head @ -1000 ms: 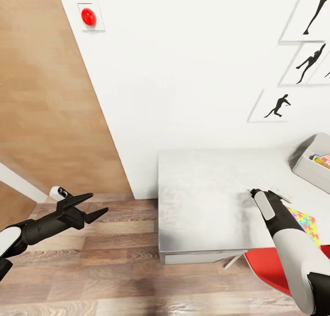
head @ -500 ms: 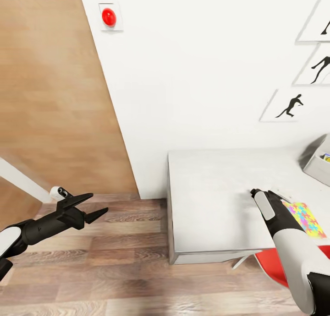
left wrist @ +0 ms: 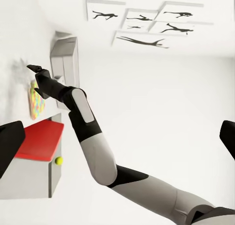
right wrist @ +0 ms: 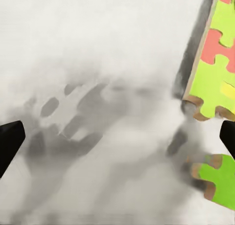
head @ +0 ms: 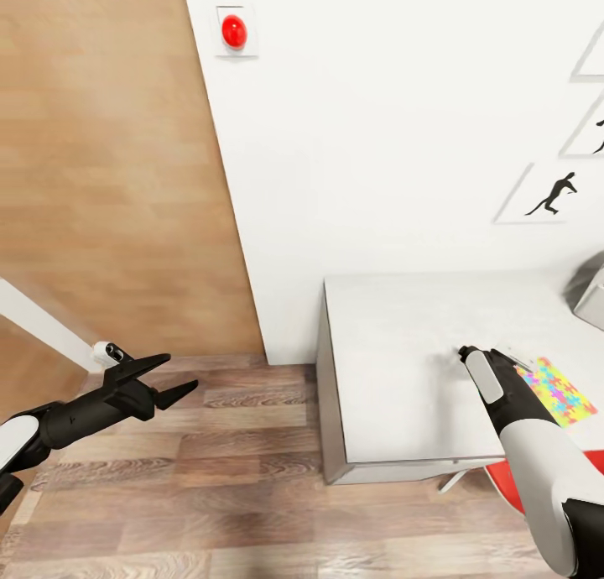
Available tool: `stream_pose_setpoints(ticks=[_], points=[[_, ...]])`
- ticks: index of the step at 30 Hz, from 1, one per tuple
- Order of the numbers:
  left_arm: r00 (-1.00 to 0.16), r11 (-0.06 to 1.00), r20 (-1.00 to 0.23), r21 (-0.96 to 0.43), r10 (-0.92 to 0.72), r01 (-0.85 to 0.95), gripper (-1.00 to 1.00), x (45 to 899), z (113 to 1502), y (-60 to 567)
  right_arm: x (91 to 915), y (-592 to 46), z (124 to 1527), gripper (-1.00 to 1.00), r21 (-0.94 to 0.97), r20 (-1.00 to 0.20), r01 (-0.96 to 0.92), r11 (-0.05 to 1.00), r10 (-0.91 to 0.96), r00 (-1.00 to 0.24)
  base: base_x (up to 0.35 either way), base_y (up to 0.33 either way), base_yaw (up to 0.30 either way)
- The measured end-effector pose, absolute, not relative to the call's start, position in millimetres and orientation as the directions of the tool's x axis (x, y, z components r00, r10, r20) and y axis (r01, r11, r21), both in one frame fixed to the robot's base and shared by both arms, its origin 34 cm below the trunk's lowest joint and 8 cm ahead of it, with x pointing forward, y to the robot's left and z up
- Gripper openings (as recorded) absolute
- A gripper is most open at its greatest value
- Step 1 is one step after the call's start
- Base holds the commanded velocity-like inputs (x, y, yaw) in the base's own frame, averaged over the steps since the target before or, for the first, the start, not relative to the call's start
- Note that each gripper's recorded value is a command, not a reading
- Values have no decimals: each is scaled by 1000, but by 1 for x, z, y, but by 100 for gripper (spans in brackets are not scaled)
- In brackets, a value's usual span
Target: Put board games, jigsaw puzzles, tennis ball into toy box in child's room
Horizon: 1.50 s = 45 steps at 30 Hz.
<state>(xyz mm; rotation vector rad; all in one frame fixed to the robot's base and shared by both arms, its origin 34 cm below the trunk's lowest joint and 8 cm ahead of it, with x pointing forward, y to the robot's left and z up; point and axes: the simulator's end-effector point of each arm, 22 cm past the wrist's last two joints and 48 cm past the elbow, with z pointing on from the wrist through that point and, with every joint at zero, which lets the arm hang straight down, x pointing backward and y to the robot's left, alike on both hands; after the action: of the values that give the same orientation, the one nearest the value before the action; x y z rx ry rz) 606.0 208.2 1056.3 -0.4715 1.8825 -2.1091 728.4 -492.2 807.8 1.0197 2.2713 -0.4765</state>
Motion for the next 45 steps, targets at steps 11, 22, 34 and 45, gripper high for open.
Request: stream_pose_setpoints(ticks=[11,22,34,45], points=[[-909,-116,59,-993,-412,-12,100,606,1056,208,728,-492,808,100,-78,-648,763,641,550,-528,0,276,0],[-909,-116,59,-993,-412,-12,100,606,1056,208,728,-492,808,100,-77,-648,764,641,550,-527,0,167,0],[-909,-116,59,-993,-412,-12,100,606,1056,208,745,-499,832,100,-46,-689,767,639,536,-488,0,-212,0],[-909,-116,59,-993,-412,-12,100,606,1056,208,767,-512,874,100,-7,-749,768,641,506,-429,0,-28,0]])
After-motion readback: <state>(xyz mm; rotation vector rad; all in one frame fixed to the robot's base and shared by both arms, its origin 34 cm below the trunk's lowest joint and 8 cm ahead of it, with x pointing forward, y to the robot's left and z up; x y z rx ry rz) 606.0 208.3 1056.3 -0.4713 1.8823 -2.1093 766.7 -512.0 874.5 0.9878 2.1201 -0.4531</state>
